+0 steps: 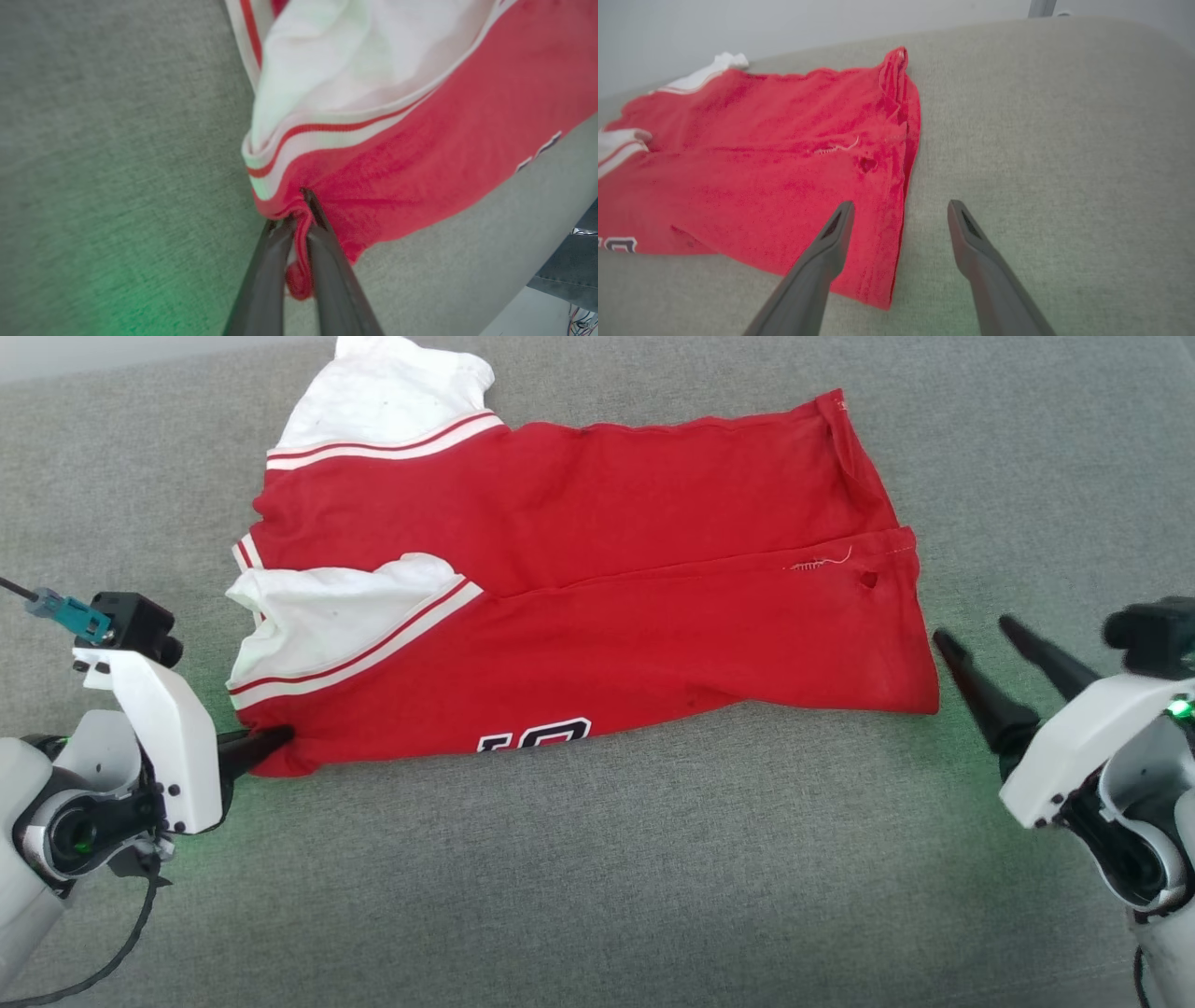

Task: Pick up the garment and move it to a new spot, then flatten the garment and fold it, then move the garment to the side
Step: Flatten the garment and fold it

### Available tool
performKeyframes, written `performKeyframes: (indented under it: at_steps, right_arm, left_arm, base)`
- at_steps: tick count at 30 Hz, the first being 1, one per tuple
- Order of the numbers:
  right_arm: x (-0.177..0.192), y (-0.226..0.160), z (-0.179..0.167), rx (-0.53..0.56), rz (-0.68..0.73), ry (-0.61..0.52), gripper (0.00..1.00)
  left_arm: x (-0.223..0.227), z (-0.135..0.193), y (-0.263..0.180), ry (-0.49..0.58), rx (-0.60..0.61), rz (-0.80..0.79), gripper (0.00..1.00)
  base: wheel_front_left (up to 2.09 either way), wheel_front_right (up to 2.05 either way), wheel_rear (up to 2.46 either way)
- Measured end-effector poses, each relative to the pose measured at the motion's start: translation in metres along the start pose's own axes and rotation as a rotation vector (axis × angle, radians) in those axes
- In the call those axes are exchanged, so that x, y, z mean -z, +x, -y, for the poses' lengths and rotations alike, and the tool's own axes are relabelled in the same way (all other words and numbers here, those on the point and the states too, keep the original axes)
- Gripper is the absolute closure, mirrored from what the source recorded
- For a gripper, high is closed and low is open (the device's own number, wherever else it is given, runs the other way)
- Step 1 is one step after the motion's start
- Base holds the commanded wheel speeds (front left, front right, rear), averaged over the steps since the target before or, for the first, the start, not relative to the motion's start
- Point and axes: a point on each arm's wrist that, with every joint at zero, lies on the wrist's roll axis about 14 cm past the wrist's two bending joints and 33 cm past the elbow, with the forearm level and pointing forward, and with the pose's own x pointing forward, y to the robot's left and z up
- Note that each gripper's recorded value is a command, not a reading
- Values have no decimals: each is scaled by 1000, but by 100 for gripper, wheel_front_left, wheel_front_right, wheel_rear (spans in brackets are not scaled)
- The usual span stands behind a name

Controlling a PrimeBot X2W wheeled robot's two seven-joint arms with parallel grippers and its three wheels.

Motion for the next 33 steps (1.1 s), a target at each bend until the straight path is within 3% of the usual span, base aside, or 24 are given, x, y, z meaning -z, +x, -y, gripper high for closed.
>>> performKeyframes:
  at_steps: [6,10,14,16,17,18,19,33]
  right_arm:
    - [25,3,-8,-52,-235,-152,0]
    - [27,17,-11,-66,-323,-213,0]
    - [51,27,-3,-51,-482,-244,0]
    - [58,31,-2,-53,-547,-263,51]
    - [60,33,-4,-62,-563,-264,51]
    - [61,35,-6,-71,-566,-252,70]
    - [61,37,-7,-76,-568,-245,100]
    - [50,11,-13,-108,-492,-256,100]
  left_arm:
    - [-2,4,2,1,19,27,100]
    - [-4,6,3,28,21,44,100]
    - [-6,8,6,35,33,70,100]
    - [-7,9,6,31,37,87,100]
    - [-7,9,7,27,37,95,100]
    - [-7,9,6,25,38,105,100]
    - [-7,9,6,21,37,114,100]
    - [37,21,-31,7,56,147,100]
  base:
    - [0,0,0]
    - [0,0,0]
    - [0,0,0]
    - [0,0,0]
    - [0,0,0]
    - [0,0,0]
    - [0,0,0]
    - [0,0,0]
